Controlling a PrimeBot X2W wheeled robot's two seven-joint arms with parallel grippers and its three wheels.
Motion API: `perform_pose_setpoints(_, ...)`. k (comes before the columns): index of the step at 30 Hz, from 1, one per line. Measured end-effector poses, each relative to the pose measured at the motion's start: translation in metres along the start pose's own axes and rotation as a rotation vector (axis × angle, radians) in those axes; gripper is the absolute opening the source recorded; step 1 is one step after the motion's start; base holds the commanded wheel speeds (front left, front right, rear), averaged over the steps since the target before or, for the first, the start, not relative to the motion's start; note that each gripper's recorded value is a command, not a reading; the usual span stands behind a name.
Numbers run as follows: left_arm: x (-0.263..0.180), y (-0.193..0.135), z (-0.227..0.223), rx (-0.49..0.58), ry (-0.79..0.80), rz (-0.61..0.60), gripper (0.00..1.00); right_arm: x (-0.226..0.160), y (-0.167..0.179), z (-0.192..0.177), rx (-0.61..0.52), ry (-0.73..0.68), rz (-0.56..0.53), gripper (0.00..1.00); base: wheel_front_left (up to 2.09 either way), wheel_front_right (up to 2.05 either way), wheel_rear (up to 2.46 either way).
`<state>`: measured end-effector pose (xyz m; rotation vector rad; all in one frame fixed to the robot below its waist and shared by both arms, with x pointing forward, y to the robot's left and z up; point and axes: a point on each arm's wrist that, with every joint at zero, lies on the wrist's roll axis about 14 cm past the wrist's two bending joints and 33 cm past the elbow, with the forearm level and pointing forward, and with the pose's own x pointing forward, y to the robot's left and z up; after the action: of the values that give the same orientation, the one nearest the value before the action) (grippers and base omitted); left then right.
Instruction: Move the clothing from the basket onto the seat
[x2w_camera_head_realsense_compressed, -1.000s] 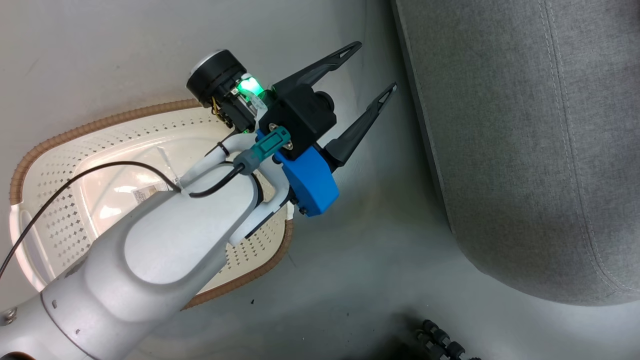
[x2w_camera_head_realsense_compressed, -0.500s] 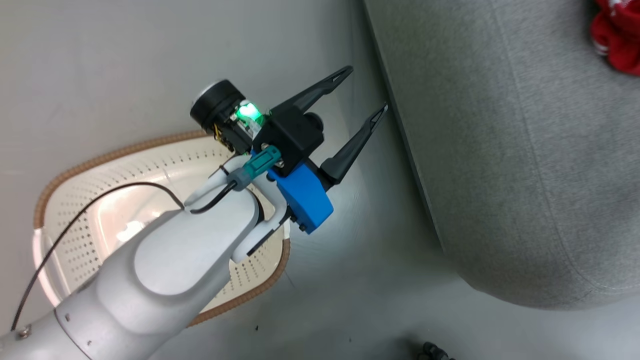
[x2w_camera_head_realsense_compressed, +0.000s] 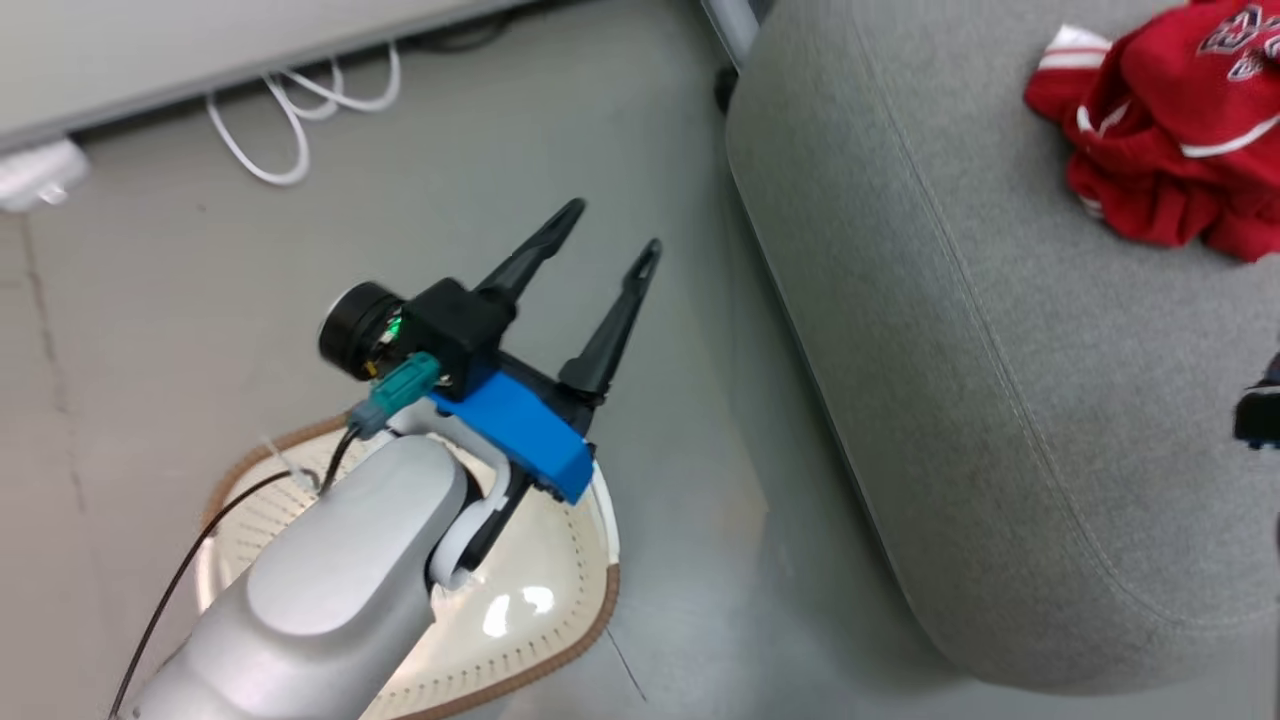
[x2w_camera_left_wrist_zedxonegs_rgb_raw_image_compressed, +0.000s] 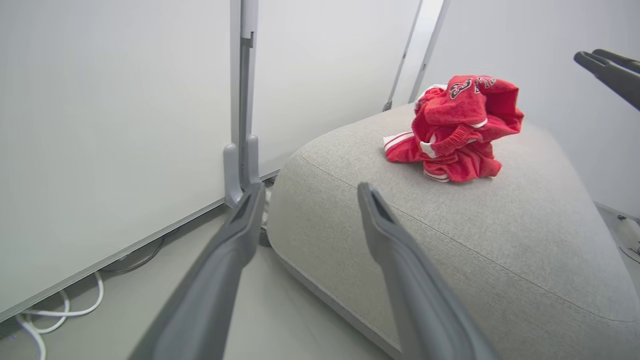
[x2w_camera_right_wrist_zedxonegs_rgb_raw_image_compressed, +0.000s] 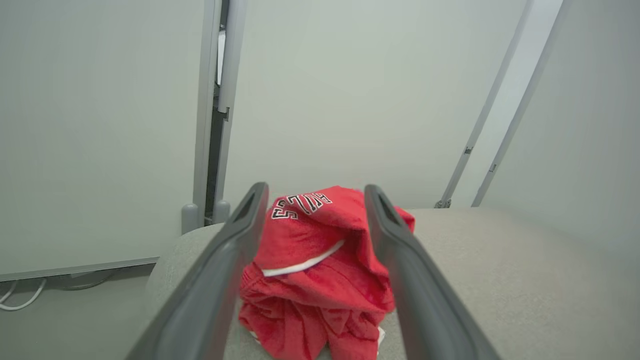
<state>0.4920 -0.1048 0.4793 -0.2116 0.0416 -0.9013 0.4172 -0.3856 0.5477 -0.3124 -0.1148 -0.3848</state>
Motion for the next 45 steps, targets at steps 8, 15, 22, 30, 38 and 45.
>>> perform_pose_setpoints(8, -0.052, 0.044, 0.060, 0.048, -0.127, 0.258, 1.00, -0.011, 0.070, 0.030, 0.120, -0.077, 0.176, 1.00, 0.00, 0.00, 0.00)
perform_pose_setpoints(15, -0.126, 0.074, 0.078, 0.063, -0.174, 0.485, 1.00, -0.032, 0.124, 0.048, 0.228, -0.102, 0.304, 1.00, 0.00, 0.00, 0.00)
perform_pose_setpoints(22, -0.199, 0.088, 0.085, 0.061, -0.220, 0.674, 1.00, -0.063, 0.161, 0.054, 0.320, -0.083, 0.399, 1.00, 0.00, 0.00, 0.00)
perform_pose_setpoints(30, -0.253, 0.079, 0.079, 0.079, -0.229, 0.772, 1.00, -0.095, 0.179, 0.050, 0.373, -0.043, 0.456, 1.00, 0.00, 0.00, 0.00)
perform_pose_setpoints(38, -0.280, 0.070, 0.069, 0.069, -0.223, 0.812, 1.00, -0.118, 0.181, 0.035, 0.402, 0.019, 0.458, 1.00, 0.00, 0.00, 0.00)
perform_pose_setpoints(45, -0.291, 0.070, 0.067, 0.063, -0.227, 0.833, 1.00, -0.127, 0.183, 0.029, 0.409, 0.045, 0.464, 1.00, 0.00, 0.00, 0.00)
